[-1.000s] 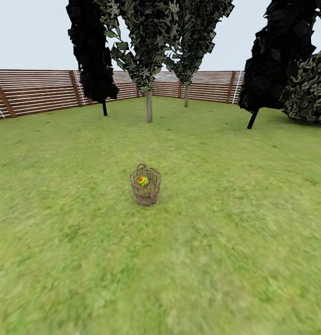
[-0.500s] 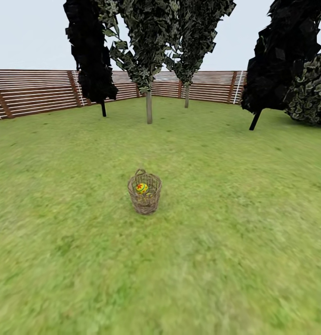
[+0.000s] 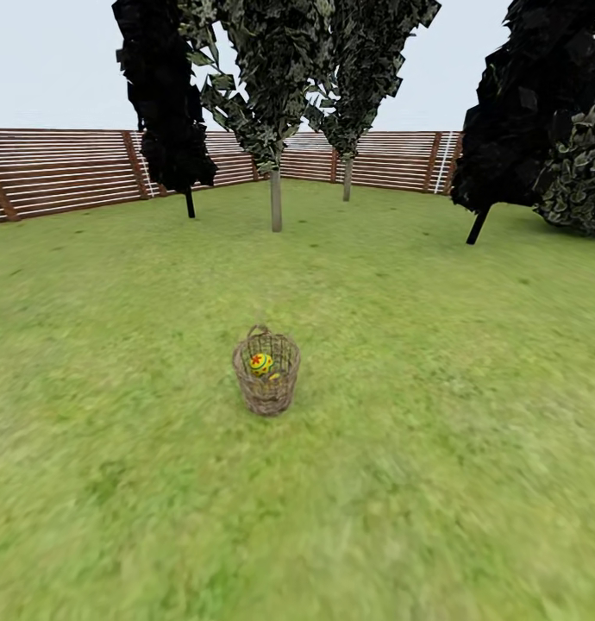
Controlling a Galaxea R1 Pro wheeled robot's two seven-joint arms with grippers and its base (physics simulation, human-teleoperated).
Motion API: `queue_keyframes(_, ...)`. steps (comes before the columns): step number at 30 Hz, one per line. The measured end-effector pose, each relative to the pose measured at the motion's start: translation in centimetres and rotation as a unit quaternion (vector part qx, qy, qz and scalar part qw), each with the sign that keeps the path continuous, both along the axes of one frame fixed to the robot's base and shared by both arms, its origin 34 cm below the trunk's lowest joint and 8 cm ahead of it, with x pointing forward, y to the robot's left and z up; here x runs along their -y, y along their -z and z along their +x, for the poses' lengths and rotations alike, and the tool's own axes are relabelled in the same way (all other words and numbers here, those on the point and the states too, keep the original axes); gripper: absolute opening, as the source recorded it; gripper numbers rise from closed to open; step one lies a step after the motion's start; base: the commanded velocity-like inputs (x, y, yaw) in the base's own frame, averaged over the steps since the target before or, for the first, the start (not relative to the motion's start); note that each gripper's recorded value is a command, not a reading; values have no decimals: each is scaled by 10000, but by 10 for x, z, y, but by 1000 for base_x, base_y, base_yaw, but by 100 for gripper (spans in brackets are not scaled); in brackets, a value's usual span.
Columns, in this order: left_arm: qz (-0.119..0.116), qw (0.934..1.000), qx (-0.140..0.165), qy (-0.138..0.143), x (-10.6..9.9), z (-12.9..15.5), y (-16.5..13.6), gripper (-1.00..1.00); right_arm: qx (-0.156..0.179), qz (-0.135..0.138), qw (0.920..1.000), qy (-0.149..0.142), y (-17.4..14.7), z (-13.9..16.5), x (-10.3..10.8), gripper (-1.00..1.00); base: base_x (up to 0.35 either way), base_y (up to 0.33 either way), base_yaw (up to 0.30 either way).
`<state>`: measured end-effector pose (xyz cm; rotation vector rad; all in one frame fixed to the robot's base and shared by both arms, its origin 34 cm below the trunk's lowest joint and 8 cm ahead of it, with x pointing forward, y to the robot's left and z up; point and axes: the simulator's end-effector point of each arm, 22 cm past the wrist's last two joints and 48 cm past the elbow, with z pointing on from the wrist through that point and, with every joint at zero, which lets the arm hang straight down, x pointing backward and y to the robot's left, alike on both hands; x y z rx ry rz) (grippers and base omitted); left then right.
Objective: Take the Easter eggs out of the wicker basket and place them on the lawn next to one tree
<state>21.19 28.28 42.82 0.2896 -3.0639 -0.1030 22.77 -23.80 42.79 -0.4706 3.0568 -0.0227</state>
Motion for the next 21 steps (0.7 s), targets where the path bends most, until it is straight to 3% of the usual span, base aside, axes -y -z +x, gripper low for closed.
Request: queue_keyframes(21, 0, 10000, 13, 9, 0, 1, 0, 100, -11, 6, 10000, 1, 0, -1, -1, 100, 342, -89, 0)
